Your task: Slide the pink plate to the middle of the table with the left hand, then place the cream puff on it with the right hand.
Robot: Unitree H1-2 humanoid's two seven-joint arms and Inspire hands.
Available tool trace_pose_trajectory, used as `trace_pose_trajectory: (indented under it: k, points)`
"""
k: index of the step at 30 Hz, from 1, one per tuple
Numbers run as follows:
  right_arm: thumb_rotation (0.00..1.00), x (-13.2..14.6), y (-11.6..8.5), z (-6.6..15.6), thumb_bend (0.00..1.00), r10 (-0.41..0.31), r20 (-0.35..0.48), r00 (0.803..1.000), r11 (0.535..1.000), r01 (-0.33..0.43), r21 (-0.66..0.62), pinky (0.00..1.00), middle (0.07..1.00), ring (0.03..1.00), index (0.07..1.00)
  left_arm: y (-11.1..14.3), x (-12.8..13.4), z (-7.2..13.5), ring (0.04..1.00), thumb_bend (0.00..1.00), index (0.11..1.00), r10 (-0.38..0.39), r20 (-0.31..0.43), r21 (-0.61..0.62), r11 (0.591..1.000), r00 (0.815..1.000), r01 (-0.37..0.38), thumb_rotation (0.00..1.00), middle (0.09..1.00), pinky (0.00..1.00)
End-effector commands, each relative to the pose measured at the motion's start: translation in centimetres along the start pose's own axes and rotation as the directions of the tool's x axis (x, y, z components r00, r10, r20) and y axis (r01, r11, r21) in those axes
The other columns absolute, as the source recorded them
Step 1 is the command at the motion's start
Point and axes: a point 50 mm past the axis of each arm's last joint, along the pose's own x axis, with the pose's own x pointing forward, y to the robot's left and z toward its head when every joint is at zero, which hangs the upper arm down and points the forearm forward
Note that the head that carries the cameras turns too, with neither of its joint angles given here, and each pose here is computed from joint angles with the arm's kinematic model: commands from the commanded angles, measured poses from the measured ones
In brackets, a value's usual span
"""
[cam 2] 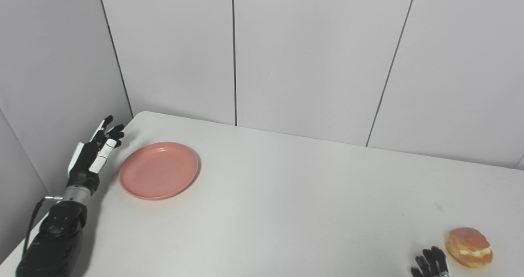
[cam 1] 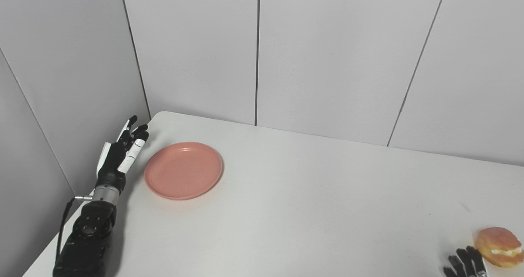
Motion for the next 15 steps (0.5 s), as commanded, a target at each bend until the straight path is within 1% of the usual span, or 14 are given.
trace_pose_trajectory:
  k: [1,3,5,8,12,13,15]
  points:
    - [1.00,-2.3,-2.2,-3.8,0.84,-0.102,-0.212,0.972,0.995,0.099,-0.023,1.00,1.000,1.000,1.000,2.0,2.9,3.1,0.905,0.76,0.954,0.055,0.113,-0.003,0.998,0.992,-0.055,0.81,0.905,0.90]
    - [1.00,-2.3,-2.2,-3.7,0.85,-0.103,-0.213,0.972,0.995,0.101,-0.021,1.00,1.000,1.000,1.000,2.1,3.0,2.7,0.903,0.78,0.950,0.071,0.095,-0.009,0.997,0.993,-0.070,0.81,0.903,0.89]
    - [1.00,-2.2,-2.2,-3.7,0.85,-0.104,-0.210,0.972,0.995,0.101,-0.022,1.00,1.000,1.000,1.000,1.9,3.1,2.3,0.895,0.77,0.952,0.075,0.076,-0.004,0.997,0.994,-0.075,0.84,0.900,0.87]
    - [1.00,-2.2,-2.2,-3.8,0.86,-0.106,-0.210,0.972,0.994,0.104,-0.020,1.00,1.000,1.000,1.000,1.5,3.2,1.6,0.886,0.79,0.954,0.059,0.044,-0.005,0.998,0.997,-0.058,0.86,0.895,0.87]
    - [1.00,-2.3,-2.1,-3.7,0.86,-0.104,-0.209,0.972,0.995,0.101,-0.028,1.00,1.000,1.000,1.000,1.0,3.1,1.3,0.893,0.82,0.938,0.040,0.026,0.001,0.999,0.999,-0.040,0.87,0.894,0.88]
    - [1.00,-2.3,-2.1,-3.7,0.86,-0.104,-0.210,0.972,0.995,0.101,-0.027,1.00,1.000,1.000,1.000,0.8,3.1,1.2,0.897,0.82,0.938,0.037,0.021,0.001,0.999,0.999,-0.037,0.87,0.895,0.88]
    - [1.00,-2.3,-2.1,-3.7,0.87,-0.105,-0.211,0.972,0.995,0.102,-0.025,1.00,1.000,0.995,1.000,0.6,2.9,0.9,0.901,0.76,0.936,0.027,0.013,-0.001,1.000,1.000,-0.027,0.85,0.894,0.89]
